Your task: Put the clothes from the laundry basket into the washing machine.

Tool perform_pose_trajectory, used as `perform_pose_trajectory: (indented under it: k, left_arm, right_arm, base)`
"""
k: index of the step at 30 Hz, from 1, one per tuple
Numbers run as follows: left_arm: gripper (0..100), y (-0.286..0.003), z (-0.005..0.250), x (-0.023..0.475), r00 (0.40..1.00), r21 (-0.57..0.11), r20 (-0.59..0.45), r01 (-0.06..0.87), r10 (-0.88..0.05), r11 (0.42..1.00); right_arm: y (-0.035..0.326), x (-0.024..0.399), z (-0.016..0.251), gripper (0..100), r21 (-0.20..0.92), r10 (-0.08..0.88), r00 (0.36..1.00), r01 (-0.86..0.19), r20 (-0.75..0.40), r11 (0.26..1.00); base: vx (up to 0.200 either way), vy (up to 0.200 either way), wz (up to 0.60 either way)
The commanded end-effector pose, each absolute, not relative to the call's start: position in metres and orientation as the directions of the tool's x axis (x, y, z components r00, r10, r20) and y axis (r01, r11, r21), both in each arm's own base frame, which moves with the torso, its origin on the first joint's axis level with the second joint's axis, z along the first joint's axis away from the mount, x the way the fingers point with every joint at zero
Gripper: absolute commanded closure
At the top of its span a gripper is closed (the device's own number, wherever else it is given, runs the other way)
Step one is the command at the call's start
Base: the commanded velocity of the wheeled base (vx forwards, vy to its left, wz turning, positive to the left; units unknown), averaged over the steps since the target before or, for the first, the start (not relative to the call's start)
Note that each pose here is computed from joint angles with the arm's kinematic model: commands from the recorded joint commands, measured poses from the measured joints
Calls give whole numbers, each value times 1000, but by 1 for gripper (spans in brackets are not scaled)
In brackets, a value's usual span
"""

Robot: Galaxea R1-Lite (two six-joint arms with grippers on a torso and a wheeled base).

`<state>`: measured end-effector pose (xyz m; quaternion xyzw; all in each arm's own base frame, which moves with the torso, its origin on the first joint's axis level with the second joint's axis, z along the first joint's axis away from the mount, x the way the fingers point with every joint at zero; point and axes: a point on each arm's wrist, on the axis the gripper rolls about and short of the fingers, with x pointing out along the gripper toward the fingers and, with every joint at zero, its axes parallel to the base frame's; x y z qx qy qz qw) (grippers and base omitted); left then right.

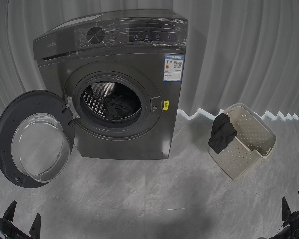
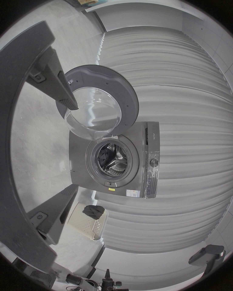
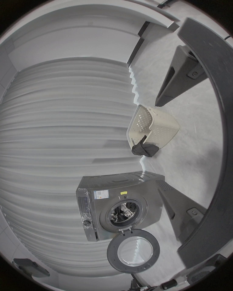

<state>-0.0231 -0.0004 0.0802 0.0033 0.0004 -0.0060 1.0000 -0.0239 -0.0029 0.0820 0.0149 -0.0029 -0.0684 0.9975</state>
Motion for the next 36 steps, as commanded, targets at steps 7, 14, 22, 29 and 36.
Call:
perform_pose_trajectory:
  k: [7,14,22,29,36]
  left_arm:
    - [0,0,75,-23,1000,8,-3,12,-12,1000]
    - [0,0,75,-23,1000,8,-3,11,-11,1000]
    - [0,0,75,-23,1000,9,-3,11,-11,1000]
    - [0,0,75,-23,1000,11,-3,11,-11,1000]
    - [0,0,75,-23,1000,11,-3,11,-11,1000]
  right_arm:
    - [-1,-23,76,0,3,-23,1000,23,2,1000]
    - [-1,-23,76,0,5,-21,1000,21,2,1000]
    - [-1,-23,76,0,5,-21,1000,21,2,1000]
    - [-1,-23,76,0,5,-21,1000,21,2,1000]
    - [-1,-23,76,0,5,-21,1000,21,2,1000]
  base:
    - [0,-114,0]
    - [0,-29,0]
    - [0,-200,0]
    - [0,0,0]
    - [143,0,0]
